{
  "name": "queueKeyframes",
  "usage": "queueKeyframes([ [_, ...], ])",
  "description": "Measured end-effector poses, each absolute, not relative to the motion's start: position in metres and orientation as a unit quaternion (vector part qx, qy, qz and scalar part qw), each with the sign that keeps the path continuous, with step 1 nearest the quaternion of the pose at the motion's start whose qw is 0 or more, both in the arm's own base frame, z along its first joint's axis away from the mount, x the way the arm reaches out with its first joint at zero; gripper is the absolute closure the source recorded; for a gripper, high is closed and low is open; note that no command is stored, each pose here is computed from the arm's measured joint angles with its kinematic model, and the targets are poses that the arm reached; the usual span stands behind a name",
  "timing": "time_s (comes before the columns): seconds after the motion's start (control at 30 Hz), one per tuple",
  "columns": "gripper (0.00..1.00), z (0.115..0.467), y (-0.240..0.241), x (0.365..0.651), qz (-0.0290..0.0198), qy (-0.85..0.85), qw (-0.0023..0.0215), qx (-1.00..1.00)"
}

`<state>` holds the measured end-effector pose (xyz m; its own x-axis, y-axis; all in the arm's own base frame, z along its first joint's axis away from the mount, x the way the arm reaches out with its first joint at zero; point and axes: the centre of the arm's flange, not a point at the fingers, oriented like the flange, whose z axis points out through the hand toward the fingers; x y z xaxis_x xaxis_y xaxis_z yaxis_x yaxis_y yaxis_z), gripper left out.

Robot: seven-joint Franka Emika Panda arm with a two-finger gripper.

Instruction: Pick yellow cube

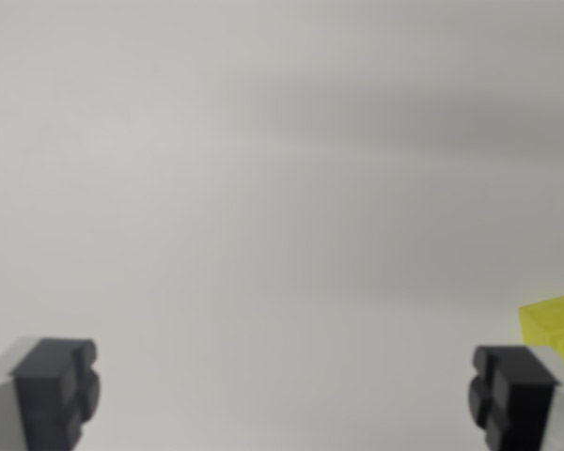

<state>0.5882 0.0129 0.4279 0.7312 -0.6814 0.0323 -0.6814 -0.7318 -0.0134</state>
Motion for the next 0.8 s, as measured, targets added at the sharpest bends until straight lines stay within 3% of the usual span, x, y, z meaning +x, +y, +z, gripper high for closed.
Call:
queueKeyframes([
  [0.27,0.00,0.425,0.010,0.585,-0.0168,0.362,-0.0002,-0.932],
  [0.8,0.00,0.385,-0.030,0.567,-0.0142,0.345,-0.0003,-0.939],
])
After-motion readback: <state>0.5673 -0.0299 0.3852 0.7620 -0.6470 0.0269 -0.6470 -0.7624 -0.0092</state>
